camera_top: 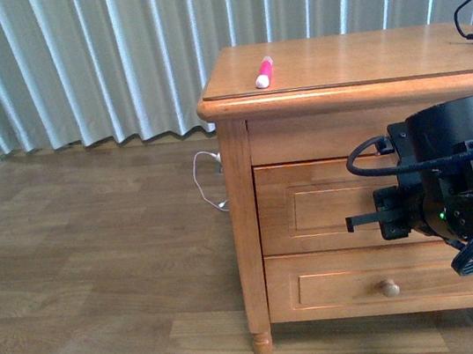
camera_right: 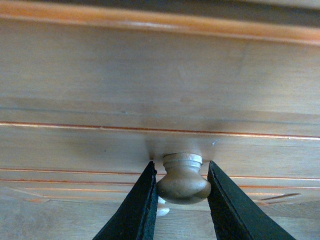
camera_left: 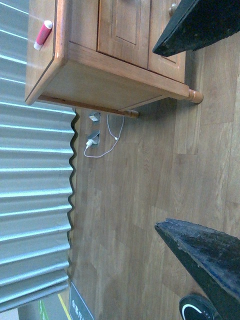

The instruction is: Place pink marker in drawer with both arms

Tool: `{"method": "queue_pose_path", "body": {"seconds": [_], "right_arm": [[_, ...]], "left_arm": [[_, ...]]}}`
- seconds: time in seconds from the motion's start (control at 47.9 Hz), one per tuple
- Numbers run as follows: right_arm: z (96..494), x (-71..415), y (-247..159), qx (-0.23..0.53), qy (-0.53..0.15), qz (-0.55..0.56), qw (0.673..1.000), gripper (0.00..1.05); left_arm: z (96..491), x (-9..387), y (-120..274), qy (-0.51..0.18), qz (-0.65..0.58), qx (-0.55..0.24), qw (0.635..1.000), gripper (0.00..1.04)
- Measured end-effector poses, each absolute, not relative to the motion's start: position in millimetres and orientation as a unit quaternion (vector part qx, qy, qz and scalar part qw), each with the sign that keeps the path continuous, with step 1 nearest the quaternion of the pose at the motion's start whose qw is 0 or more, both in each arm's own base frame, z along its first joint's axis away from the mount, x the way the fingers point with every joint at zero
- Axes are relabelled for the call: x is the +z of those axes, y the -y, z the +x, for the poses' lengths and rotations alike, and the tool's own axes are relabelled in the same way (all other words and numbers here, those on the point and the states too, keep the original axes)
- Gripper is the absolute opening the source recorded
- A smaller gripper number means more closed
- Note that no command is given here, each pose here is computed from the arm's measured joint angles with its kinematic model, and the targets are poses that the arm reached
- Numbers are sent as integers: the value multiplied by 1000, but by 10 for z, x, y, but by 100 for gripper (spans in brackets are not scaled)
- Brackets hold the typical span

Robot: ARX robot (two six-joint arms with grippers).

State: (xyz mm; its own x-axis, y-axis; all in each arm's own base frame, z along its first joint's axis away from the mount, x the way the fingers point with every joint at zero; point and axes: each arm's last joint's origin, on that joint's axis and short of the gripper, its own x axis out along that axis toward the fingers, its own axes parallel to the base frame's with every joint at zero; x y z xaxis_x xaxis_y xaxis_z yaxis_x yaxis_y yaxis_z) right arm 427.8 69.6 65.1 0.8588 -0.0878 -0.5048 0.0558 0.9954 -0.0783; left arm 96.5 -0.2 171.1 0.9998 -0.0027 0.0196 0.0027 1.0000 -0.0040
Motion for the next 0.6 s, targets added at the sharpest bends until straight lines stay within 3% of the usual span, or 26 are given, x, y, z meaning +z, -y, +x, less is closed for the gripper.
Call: {"method": "queue_pose_path", "body": {"seconds": [0.229,0.605], "right_arm": [[4008,638,-661,-32,-257,-19,966,24],[3037,596,-457,0,-252,19,968,24]], "left_arm": [[965,1711,2,10,-2,-1,1000,98],[965,1711,2,10,-2,-1,1000,98]]}}
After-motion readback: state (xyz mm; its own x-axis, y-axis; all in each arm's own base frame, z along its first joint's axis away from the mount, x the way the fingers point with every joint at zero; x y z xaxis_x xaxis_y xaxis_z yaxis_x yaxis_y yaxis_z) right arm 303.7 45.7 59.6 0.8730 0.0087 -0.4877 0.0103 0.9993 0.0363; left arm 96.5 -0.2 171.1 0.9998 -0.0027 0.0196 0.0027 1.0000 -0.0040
